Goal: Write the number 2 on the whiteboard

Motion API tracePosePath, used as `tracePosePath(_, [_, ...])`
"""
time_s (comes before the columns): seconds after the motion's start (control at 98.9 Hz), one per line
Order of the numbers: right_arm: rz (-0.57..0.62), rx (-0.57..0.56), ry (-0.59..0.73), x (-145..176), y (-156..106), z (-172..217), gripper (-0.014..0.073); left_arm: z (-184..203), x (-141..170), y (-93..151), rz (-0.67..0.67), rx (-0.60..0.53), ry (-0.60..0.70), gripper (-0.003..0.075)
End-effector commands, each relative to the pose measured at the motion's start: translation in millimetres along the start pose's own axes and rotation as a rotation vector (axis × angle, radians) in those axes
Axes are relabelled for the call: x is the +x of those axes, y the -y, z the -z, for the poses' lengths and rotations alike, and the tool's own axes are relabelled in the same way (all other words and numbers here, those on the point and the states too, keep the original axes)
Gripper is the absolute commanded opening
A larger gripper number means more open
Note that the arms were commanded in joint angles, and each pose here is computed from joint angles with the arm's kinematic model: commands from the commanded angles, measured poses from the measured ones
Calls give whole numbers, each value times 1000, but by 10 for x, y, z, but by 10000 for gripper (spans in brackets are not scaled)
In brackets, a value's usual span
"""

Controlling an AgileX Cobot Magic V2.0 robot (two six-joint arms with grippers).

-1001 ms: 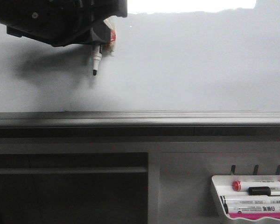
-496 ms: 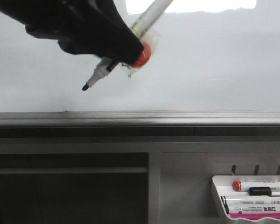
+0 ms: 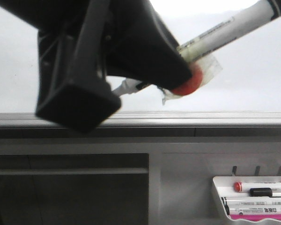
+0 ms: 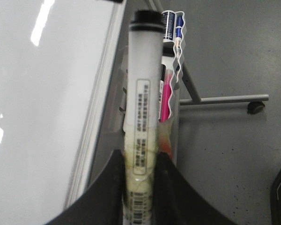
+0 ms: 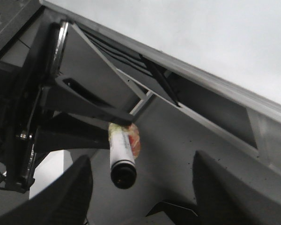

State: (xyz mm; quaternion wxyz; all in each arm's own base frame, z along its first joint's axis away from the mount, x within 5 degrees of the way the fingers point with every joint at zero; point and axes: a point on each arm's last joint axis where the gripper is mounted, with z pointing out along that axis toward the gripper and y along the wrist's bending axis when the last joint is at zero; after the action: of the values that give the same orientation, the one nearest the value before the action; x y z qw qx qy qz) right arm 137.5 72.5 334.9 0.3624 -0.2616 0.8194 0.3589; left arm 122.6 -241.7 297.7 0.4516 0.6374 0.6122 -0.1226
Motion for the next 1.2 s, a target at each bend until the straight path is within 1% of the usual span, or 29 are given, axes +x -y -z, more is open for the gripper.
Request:
tracePosePath(0.0, [8,-75,54,-145,-48,6,414,92,-263,-116,-10,-56,124,-20])
tracePosePath(0.142, [-11,-113,54,-169,-7,-46,414,18,-361,-172,-24,-63,126,-20])
tracePosePath(0.384, [1,-98,69,-189,25,-63,409,-21,-423,-209,-51,-79,141,-20])
tracePosePath(0.425, [6,-96,71,-190,27,-63,389,-20,-427,-211,-51,-80,145,-20])
tracePosePath(0.546, [21,-90,75,-193,34,-66,293,-18,-439,-215,-53,-86,158,-20])
tracePosePath(0.607, [21,-98,68,-192,45,-78,261,-15,-456,-221,-53,-93,177,-20])
tracePosePath(0.688, [16,-108,67,-198,61,-97,254,-10,-476,-228,-53,-102,199,-20])
tracePosePath(0.779, [10,-108,75,-208,72,-104,239,-11,-472,-227,-56,-101,194,-20])
tracePosePath(0.85, [16,-109,77,-212,81,-111,162,-12,-470,-227,-56,-100,192,-20])
tracePosePath(0.87, [18,-109,77,-212,81,-111,115,-11,-472,-228,-56,-101,195,-20])
tracePosePath(0.88, [18,-109,77,-212,81,-111,115,-11,-472,-227,-56,-101,194,-20])
tracePosePath(0.89, [19,-109,76,-212,85,-114,78,-11,-473,-228,-56,-102,196,-20])
tracePosePath(0.92, [21,-110,76,-212,84,-114,38,-10,-478,-229,-56,-103,201,-20])
tracePosePath(0.961, [21,-110,76,-212,84,-114,-55,-9,-481,-231,-56,-105,205,-19])
tracePosePath(0.981, [21,-110,76,-212,84,-114,-78,-9,-481,-231,-56,-105,205,-19])
tracePosePath(1.022, [21,-110,76,-212,84,-114,-72,-9,-481,-231,-56,-105,205,-16])
tracePosePath(1.082, [24,-112,79,-214,82,-114,-73,-10,-478,-230,-56,-104,201,15])
tracePosePath(1.123, [34,-112,79,-214,82,-114,-73,-10,-478,-230,-56,-104,201,74])
tracePosePath(1.133, [37,-113,81,-216,81,-114,-73,-10,-478,-230,-56,-104,201,74])
tracePosePath(1.153, [37,-112,81,-216,81,-114,-73,-10,-478,-229,-56,-104,201,108])
tracePosePath(1.194, [36,-112,84,-218,81,-113,-72,-3,-477,-236,-53,-106,202,205])
